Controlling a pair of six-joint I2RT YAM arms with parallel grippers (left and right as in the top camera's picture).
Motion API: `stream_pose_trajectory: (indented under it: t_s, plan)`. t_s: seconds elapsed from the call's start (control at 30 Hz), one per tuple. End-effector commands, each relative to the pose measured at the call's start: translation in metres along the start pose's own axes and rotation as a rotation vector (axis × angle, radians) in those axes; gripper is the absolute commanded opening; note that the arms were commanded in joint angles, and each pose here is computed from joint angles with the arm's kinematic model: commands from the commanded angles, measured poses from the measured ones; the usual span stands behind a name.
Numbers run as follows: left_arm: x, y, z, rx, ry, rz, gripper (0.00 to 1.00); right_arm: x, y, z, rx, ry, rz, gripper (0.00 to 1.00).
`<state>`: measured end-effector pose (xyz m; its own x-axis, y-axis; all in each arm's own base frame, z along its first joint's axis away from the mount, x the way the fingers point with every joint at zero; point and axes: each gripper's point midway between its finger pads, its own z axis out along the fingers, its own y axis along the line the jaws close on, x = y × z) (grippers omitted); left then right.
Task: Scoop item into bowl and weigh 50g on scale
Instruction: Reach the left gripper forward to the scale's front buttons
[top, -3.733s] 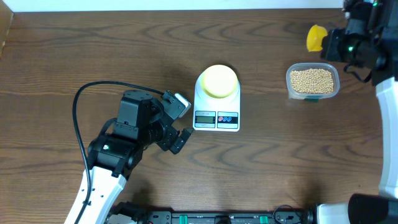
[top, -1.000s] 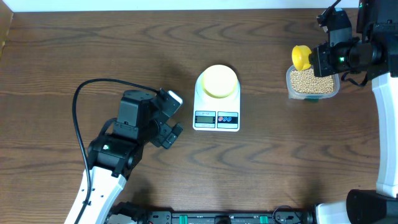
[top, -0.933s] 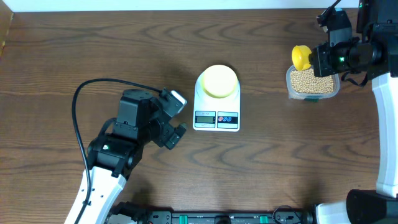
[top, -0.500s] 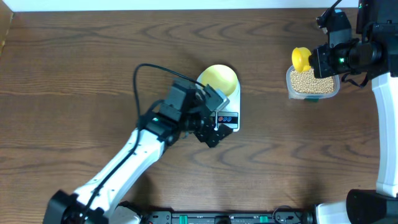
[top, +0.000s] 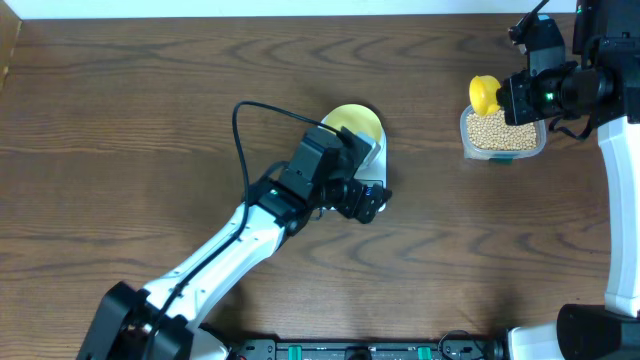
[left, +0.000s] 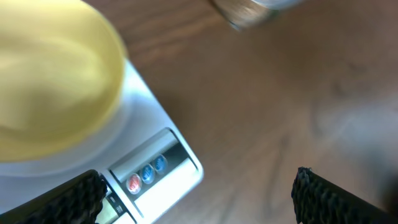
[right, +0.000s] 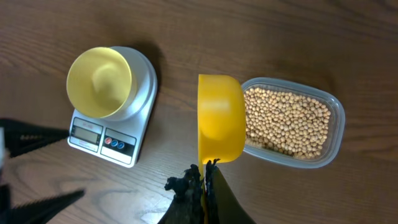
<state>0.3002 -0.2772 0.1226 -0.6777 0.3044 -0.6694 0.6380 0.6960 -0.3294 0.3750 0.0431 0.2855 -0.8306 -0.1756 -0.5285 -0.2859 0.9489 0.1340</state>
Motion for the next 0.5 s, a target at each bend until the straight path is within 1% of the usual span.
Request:
stream_pose_trajectory:
  t_s: [0.0,0.13,0.3,0.37,0.47]
  plan:
    - [0.0,0.012,0.022,-0.107,0.0,-0.093,0.98,-0.004,0.003,-0.003,-0.001,-0.011,-0.016,0.01]
    - [0.018,0.008,0.039,-0.143,0.054,-0.073,0.98,-0.005,0.003,-0.003,-0.002,-0.012,-0.016,0.01]
    - [0.024,-0.001,0.044,-0.147,0.067,-0.038,0.97,-0.005,0.003,-0.003,-0.001,-0.013,-0.017,0.01]
    - [0.027,0.001,0.046,-0.155,0.076,-0.013,0.98,-0.005,0.003,-0.003,-0.001,-0.013,-0.017,0.01]
    - [0.036,0.008,0.05,-0.186,0.103,-0.017,0.98,-0.005,0.003,-0.003,-0.001,-0.014,-0.018,0.01]
